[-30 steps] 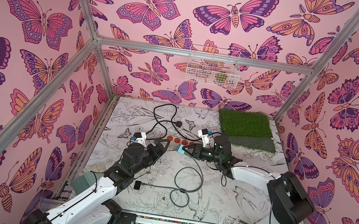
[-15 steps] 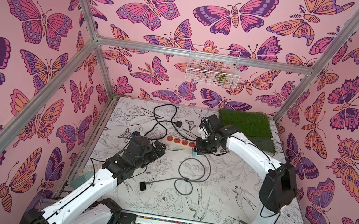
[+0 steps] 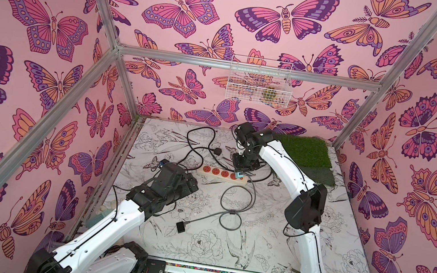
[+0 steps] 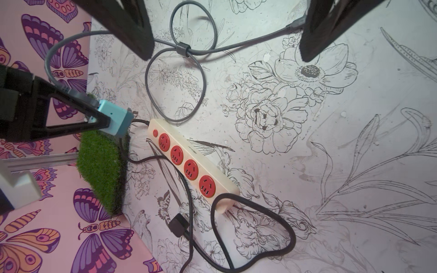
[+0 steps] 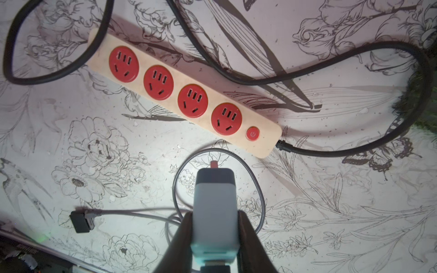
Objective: Charge mp3
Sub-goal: Insert the plug into the socket.
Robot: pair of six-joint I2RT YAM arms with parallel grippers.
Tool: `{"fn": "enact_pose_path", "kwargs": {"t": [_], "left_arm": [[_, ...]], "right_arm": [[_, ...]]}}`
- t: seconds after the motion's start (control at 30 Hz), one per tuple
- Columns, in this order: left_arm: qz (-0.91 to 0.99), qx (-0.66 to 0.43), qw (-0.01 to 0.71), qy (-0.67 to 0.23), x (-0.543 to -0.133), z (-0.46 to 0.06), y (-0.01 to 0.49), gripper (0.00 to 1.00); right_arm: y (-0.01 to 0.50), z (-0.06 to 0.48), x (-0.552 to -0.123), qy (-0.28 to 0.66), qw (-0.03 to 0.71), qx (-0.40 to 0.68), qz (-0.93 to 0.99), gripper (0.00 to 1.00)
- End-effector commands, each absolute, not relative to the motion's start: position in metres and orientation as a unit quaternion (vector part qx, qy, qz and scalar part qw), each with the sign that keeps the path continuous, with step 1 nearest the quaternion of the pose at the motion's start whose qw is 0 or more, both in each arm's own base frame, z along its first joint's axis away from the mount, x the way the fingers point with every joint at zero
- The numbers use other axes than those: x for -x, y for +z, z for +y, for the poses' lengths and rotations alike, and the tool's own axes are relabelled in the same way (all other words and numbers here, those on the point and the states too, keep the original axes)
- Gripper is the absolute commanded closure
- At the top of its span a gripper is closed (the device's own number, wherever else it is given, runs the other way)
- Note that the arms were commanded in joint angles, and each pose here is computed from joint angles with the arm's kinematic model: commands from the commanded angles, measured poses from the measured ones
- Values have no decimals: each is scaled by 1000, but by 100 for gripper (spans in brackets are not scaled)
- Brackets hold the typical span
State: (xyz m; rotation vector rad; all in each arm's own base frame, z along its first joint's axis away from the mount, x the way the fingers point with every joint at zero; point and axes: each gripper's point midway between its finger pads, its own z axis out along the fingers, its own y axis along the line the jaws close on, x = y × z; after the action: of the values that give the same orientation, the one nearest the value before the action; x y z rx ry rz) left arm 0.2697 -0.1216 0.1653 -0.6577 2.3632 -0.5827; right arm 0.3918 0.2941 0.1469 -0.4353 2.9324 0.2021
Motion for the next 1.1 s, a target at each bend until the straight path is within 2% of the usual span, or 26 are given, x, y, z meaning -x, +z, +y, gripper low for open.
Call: {"fn": "enact_pose_path", "kwargs": {"t": [0.0,0.8,1.07], "left_arm": [[898,246,311,-190,-269,-111,167,2],[910,242,290,-171,-266,-110,157,4],[909,240,295,-171,-265,-108,159,4]], "right_arm": [[138,281,-388,36,53,134,989,100],[110,298,-423,111,38,14,993,100],[146,322,-404,207,43,87,973,100]]}}
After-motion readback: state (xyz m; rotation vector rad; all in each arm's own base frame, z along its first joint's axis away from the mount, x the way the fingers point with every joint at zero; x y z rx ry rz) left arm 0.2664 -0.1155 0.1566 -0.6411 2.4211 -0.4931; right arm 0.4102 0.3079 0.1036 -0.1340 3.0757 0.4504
